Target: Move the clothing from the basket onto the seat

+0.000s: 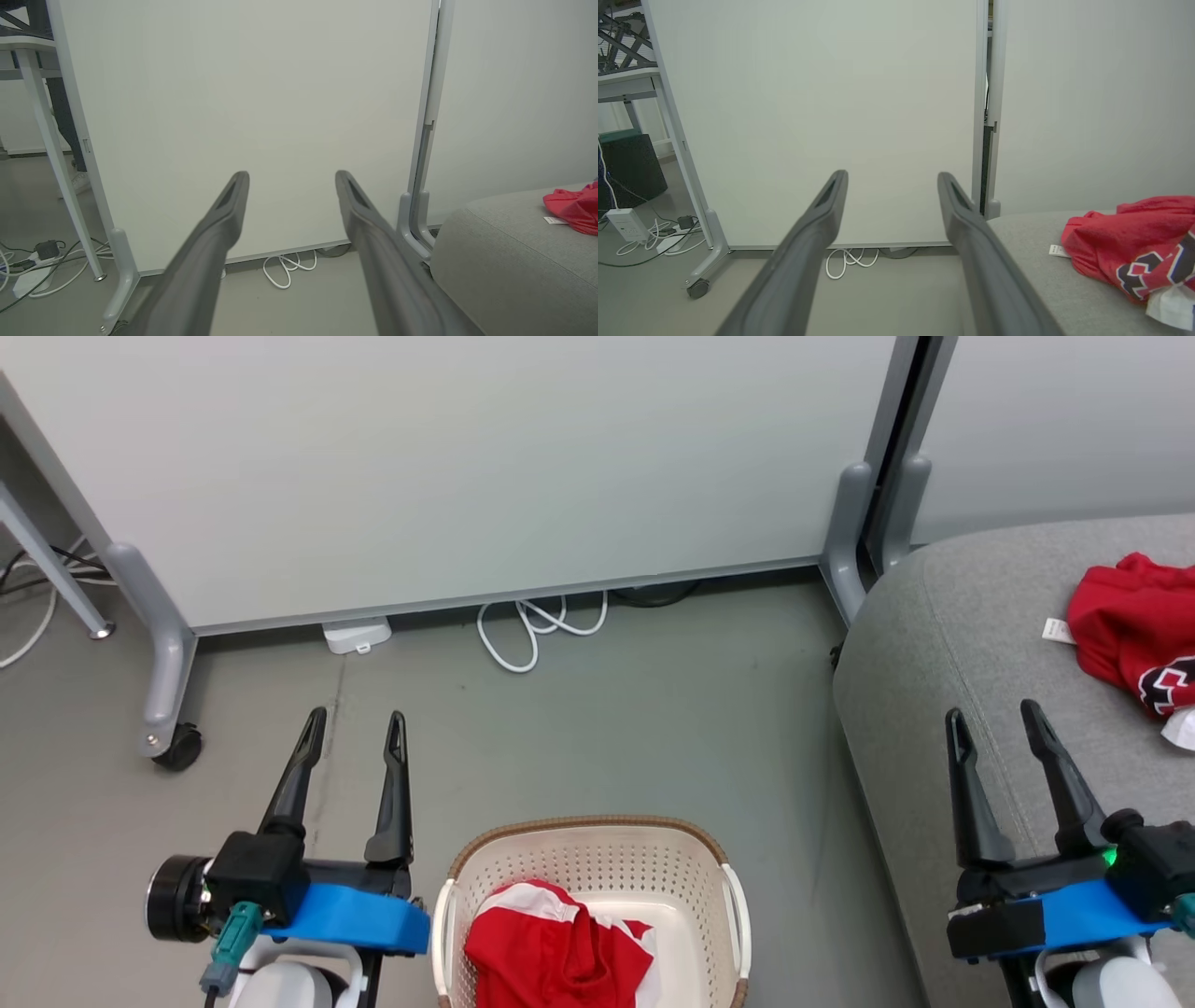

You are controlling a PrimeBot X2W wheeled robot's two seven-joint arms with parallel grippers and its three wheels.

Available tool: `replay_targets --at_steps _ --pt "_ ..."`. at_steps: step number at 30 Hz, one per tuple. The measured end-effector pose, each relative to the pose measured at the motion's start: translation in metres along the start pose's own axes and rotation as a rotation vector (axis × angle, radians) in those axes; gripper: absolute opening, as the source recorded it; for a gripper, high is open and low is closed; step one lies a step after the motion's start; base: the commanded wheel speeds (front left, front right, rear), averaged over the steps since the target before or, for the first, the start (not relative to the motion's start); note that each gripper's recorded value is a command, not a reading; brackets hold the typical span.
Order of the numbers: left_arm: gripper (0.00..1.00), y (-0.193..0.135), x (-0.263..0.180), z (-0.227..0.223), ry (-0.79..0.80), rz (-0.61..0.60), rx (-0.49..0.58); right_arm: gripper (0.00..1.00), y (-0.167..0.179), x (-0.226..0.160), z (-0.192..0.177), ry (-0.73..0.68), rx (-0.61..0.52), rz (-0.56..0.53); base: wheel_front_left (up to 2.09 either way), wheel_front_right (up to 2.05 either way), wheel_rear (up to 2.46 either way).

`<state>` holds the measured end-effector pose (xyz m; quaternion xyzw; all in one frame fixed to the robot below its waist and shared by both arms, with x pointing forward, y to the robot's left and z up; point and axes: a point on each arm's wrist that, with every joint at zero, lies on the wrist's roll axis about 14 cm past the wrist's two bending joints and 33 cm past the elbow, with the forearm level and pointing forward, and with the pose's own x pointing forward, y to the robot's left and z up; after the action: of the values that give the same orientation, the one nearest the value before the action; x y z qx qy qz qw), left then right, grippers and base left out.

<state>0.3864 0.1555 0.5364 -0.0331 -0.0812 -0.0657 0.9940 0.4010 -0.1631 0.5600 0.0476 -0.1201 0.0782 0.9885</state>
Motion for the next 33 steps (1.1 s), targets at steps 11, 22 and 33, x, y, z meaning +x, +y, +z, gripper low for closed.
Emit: replay_targets --at_steps 11,22,33 --pt "1.0 0.009 -0.018 -0.006 0.023 0.033 -0.005 1.0 0.01 -0.012 -0.016 0.052 0.037 -0.001 0.0 0.0 0.0" --pt "1.0 0.012 -0.018 -0.009 0.031 0.04 -0.001 1.0 0.012 -0.013 -0.021 0.065 0.047 -0.003 0.0 0.0 0.0" --pt "1.0 -0.01 0.004 -0.019 0.058 -0.05 0.017 1.0 0.01 -0.006 -0.025 0.067 0.052 -0.008 0.0 0.0 0.0"
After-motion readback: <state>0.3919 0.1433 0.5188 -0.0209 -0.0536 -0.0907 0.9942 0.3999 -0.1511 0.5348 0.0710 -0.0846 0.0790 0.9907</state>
